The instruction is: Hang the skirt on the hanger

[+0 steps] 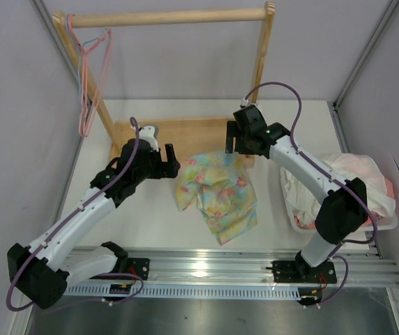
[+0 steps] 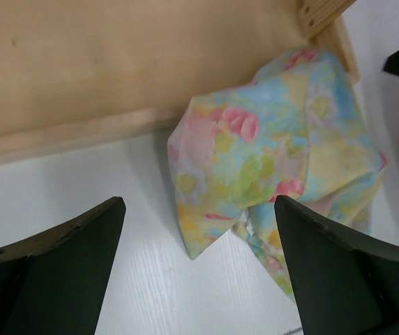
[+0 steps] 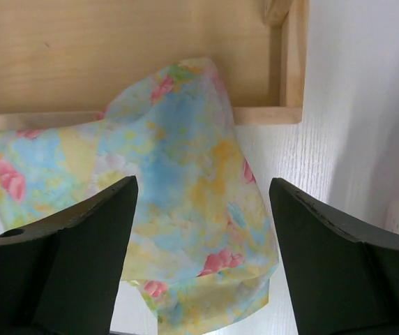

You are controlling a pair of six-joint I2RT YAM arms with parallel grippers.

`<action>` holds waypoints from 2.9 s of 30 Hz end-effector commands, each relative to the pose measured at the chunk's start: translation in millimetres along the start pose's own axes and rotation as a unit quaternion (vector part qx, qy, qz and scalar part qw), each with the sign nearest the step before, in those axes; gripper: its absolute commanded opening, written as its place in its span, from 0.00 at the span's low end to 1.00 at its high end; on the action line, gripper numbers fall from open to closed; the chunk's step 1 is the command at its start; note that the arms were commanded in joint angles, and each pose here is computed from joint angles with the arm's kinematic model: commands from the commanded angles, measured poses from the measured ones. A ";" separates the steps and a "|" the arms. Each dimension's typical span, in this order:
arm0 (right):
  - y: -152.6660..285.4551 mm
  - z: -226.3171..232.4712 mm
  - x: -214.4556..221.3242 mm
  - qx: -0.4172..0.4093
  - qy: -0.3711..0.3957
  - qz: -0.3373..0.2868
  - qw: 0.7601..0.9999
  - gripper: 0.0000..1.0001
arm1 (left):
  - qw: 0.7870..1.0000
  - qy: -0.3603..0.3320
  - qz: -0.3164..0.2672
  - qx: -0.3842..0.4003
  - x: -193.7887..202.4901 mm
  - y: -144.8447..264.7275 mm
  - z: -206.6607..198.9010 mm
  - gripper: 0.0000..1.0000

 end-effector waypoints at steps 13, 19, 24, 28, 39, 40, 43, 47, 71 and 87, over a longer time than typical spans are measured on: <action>83.5 1.9 133.2 -0.047 -0.087 0.019 0.995 0.80 | 0.990 0.089 0.105 -0.026 82.2 -41.6 31.2 0.87; 93.2 18.2 187.9 -0.094 -0.107 0.067 0.988 0.77 | 0.984 0.111 0.134 -0.029 103.6 -52.0 37.4 0.87; 90.4 40.6 227.5 -0.103 -0.087 0.104 0.985 0.77 | 0.980 0.122 0.156 -0.023 122.1 -60.1 38.9 0.86; 80.6 48.6 248.0 -0.108 -0.103 0.124 0.981 0.77 | 0.978 0.118 0.167 -0.030 132.6 -65.6 38.8 0.86; 46.6 63.6 271.4 -0.090 -0.103 0.148 0.979 0.78 | 0.977 0.117 0.173 -0.046 148.0 -66.9 45.9 0.75; 44.4 65.4 270.8 -0.091 -0.108 0.144 0.979 0.78 | 0.977 0.116 0.173 -0.048 148.9 -67.6 46.7 0.73; 37.9 67.0 271.6 -0.082 -0.112 0.139 0.981 0.77 | 0.978 0.117 0.169 -0.041 148.3 -71.3 44.8 0.65; 37.4 61.1 264.6 -0.052 -0.108 0.120 0.986 0.65 | 0.980 0.118 0.156 -0.032 143.2 -74.7 41.3 0.47; 136.5 -19.0 158.1 -0.020 -0.107 -0.050 0.993 0.00 | 0.996 0.080 0.013 0.023 29.3 29.8 1.8 0.00; 250.0 -57.9 79.9 -0.076 -0.102 -0.223 0.966 0.00 | 0.972 0.135 -0.143 0.125 -43.2 192.0 -13.1 0.00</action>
Point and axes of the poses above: each gripper's point midway between its finger pads, its own y axis back along the fingers, its own z axis along the line the jaws close on, x = y × z, the point moved 7 cm from there along y, back along the fingers, and after that the axes turned 12 degrees about y, right-handed, at the moved point
